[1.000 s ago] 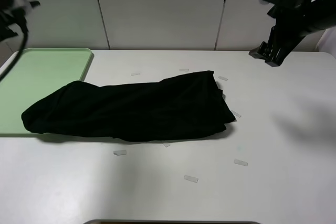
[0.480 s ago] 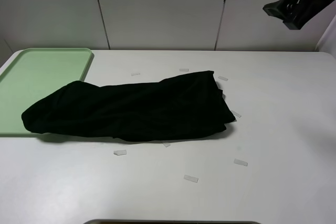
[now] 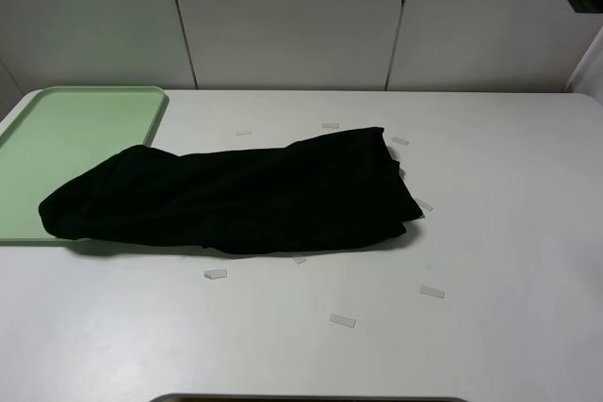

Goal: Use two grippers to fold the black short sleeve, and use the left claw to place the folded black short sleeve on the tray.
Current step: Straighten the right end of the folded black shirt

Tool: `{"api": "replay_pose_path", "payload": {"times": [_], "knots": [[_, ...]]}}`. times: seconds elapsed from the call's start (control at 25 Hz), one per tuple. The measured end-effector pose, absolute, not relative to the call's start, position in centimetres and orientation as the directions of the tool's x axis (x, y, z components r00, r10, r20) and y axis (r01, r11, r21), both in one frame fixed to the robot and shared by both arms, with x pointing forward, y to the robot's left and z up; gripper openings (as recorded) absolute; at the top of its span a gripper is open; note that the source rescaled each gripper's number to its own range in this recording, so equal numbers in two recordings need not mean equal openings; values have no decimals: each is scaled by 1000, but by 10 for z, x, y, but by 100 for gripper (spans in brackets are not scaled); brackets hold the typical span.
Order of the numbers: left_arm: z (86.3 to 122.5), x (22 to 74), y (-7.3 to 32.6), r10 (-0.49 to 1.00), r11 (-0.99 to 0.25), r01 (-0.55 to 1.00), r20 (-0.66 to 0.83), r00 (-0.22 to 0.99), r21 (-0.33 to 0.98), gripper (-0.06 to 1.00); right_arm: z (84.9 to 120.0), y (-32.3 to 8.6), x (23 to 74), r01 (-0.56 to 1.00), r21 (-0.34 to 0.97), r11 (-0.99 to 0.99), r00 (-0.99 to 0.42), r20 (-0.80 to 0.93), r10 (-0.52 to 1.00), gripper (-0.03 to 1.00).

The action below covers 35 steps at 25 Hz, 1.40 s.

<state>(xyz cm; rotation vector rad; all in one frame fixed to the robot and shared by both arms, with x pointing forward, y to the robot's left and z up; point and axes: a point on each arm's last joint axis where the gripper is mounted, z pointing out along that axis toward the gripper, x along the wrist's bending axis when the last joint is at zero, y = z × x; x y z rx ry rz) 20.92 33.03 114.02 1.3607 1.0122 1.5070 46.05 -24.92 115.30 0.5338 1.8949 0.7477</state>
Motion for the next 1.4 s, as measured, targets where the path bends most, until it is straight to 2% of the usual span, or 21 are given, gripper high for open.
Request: {"api": "replay_pose_path", "payload": {"times": [0.04, 0.08, 0.2, 0.4, 0.56, 0.8, 1.4], "knots": [[1134, 208, 332, 945, -325, -12, 324, -50, 946, 97, 1155, -249, 456, 37, 702, 711, -418, -636, 649, 100], [1121, 207, 334, 944, -325, 132, 330, -15, 936, 99, 1155, -249, 456, 37, 702, 711, -418, -636, 649, 100], [1107, 205, 328, 960, -278, 248, 263, 93, 928, 100, 1158, -249, 447, 39, 710, 703, -438, -620, 651, 100], [1098, 200, 307, 938, -239, 302, 139, 318, 923, 100, 1150, -246, 440, 89, 714, 695, -528, -558, 641, 100], [1088, 203, 296, 896, -265, 308, 115, 429, 914, 100, 1145, -244, 437, 124, 710, 694, -577, -517, 632, 100], [1043, 220, 287, 873, -302, 470, 44, 485, 830, 100, 1143, -244, 435, 200, 748, 632, -588, -425, 688, 100], [1041, 220, 286, 871, -303, 479, 36, 490, 824, 100, 1142, -244, 435, 227, 765, 602, -580, -390, 715, 100]]}}
